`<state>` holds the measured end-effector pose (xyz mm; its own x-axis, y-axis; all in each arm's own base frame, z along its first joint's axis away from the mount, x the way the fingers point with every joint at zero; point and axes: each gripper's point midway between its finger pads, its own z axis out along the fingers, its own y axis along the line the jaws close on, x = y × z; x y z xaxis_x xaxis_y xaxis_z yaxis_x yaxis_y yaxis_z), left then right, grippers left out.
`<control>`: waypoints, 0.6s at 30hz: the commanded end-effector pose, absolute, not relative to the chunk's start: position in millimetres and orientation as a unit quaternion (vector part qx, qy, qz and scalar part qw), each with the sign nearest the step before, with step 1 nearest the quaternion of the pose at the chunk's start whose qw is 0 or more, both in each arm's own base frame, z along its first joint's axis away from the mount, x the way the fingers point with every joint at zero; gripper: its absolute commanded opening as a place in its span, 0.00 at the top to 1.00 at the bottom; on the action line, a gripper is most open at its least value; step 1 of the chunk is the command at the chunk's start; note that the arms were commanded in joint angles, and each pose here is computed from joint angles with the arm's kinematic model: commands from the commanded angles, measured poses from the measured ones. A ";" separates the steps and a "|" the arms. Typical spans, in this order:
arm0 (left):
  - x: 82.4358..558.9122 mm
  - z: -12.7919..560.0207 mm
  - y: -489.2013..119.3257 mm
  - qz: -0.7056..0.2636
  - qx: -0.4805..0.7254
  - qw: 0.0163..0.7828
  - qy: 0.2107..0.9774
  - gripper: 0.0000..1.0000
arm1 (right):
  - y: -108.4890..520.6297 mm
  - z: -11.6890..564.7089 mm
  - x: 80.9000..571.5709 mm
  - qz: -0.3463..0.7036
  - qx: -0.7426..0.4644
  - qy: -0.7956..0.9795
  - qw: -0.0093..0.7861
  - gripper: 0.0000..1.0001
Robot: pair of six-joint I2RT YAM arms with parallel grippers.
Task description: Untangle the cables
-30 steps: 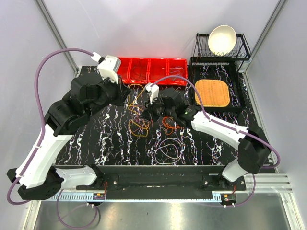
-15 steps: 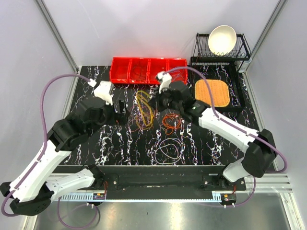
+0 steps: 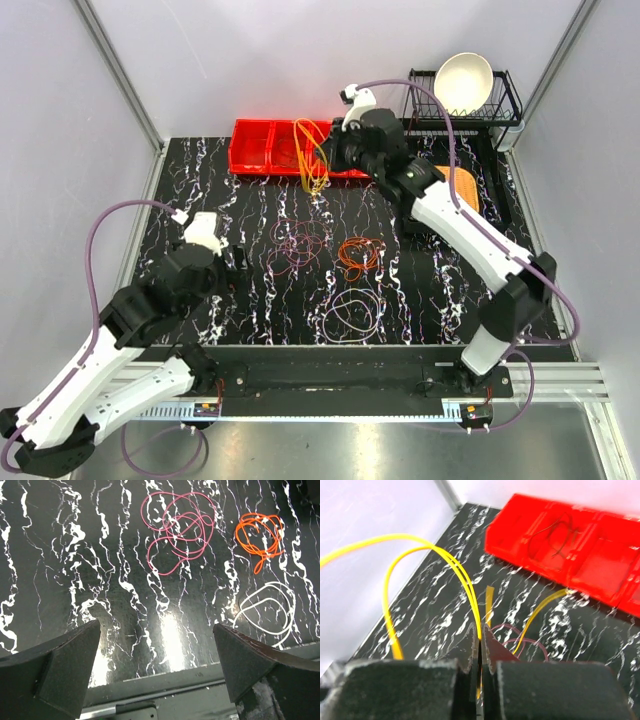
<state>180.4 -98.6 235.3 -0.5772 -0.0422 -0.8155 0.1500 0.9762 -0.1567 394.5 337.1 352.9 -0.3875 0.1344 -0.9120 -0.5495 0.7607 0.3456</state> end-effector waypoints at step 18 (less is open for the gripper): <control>189.4 243.3 -80.0 -0.102 -0.026 0.520 0.847 0.01 | 325.2 321.8 559.7 0.263 -0.139 0.768 0.567 1.00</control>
<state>179.2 -79.0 235.2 -0.4940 -0.1277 -0.8600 0.0838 0.9776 -0.1933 537.4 332.5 305.7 -0.3692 0.0778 -0.9261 -0.4805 0.8370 0.2619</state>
